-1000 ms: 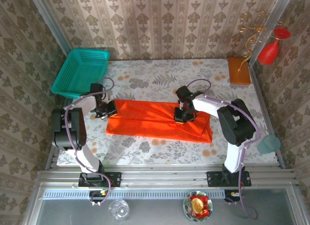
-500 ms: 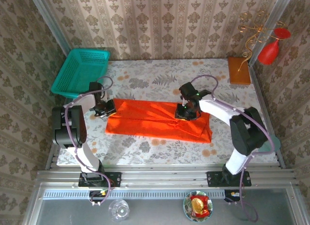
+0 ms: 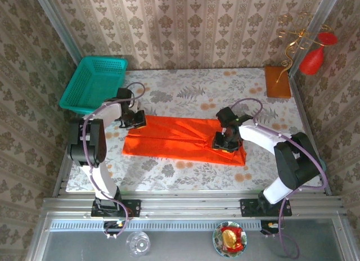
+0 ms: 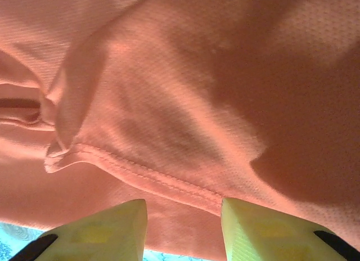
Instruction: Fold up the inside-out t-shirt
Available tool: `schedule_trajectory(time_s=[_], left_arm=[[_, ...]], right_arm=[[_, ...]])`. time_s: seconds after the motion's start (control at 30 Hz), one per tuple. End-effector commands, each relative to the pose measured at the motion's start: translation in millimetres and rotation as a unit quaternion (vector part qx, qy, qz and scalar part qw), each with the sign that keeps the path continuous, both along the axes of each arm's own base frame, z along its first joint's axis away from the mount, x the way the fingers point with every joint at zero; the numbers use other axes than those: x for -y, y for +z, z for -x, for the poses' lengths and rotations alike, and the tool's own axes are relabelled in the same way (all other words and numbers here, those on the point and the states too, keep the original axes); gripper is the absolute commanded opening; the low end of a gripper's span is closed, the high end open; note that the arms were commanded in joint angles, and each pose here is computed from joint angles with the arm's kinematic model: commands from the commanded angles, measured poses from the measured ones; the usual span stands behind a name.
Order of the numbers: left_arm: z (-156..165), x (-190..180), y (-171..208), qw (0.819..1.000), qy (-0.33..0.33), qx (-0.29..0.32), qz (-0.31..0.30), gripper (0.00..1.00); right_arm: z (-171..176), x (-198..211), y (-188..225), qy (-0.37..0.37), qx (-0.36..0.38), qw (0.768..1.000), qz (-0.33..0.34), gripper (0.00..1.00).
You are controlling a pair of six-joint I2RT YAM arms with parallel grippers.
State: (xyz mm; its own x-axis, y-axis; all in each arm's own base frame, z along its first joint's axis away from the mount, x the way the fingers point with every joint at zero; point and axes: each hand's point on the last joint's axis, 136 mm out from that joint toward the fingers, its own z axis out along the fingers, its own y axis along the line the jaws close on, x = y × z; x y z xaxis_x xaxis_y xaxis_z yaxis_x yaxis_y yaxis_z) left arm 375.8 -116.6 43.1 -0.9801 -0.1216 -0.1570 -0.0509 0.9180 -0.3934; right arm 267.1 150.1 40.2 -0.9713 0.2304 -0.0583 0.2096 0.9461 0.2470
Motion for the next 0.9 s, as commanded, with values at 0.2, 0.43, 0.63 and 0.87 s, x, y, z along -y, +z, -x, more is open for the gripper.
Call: schedule_trajectory(time_s=[0.2,0.43,0.63,0.87], left_arm=[[16.8,-25.6,-21.5,0.999,0.019,-0.029,-0.016,0.05],[20.7,-24.3,-1.8,1.000,0.028,-0.007,-0.005,0.06],[22.0,-19.0,16.6,1.000,0.026,0.012,0.000,0.06],[26.1,-16.0,27.9,1.000,0.020,0.018,-0.004,0.06]], right_arm=[[0.1,28.0,-15.2,-0.029,-0.015,0.999,0.008,0.40],[-11.4,62.1,23.0,0.000,0.015,0.999,0.031,0.43],[-21.9,106.8,11.2,0.026,-0.024,0.992,0.124,0.45],[-36.5,106.2,-8.3,0.045,-0.053,0.991,0.116,0.54]])
